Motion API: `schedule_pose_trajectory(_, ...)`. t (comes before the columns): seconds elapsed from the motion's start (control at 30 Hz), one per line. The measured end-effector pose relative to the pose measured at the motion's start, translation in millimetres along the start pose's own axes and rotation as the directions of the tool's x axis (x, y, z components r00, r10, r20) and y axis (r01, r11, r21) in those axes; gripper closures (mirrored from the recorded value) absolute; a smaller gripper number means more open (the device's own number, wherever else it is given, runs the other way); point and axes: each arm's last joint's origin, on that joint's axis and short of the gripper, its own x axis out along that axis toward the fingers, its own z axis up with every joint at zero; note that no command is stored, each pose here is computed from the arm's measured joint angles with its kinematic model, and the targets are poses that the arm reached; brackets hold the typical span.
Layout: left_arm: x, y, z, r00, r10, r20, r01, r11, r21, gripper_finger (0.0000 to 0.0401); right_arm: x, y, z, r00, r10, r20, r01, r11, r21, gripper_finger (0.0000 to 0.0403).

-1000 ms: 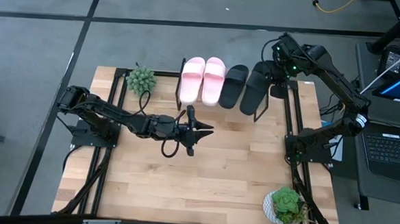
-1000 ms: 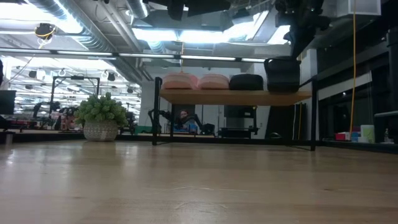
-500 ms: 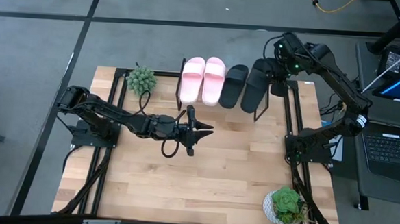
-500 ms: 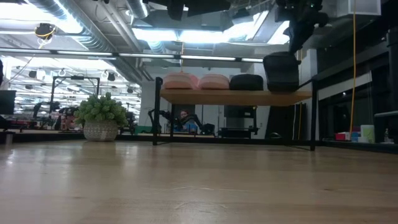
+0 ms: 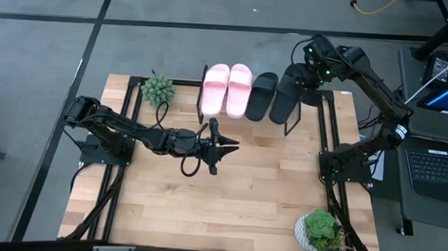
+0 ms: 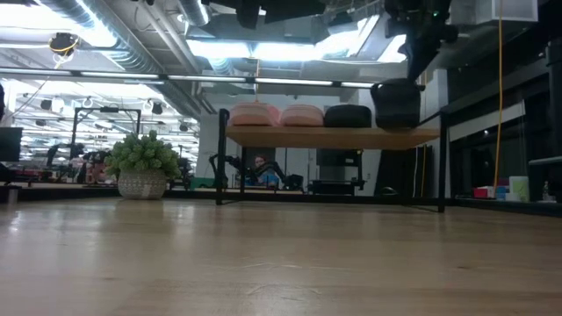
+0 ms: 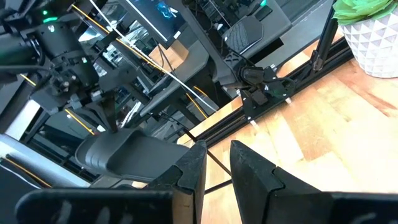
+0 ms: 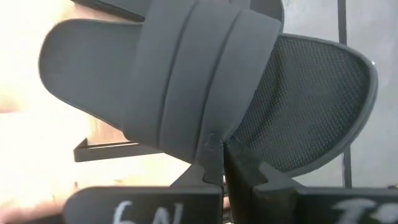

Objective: Pick and place slides into the shelf
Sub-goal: Put the black slipper on the shelf

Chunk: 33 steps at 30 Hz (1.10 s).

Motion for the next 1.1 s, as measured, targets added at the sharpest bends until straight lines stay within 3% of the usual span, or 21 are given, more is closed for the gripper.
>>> schedule_pose_trajectory(0.57, 0, 0, 0, 1.0, 0.0, 0.0, 0.0, 1.0, 0.001, 0.0336, 50, -18, 17, 0.992, 0.03, -0.122, -0.029, 1.0, 0.004, 0.0401)
schedule_pose_trajectory(1.1, 0, 0, 0, 1.0, 0.0, 0.0, 0.0, 1.0, 0.001, 0.0336, 53, -21, 20, 0.994, 0.015, -0.111, -0.016, 1.0, -0.011, 0.0401)
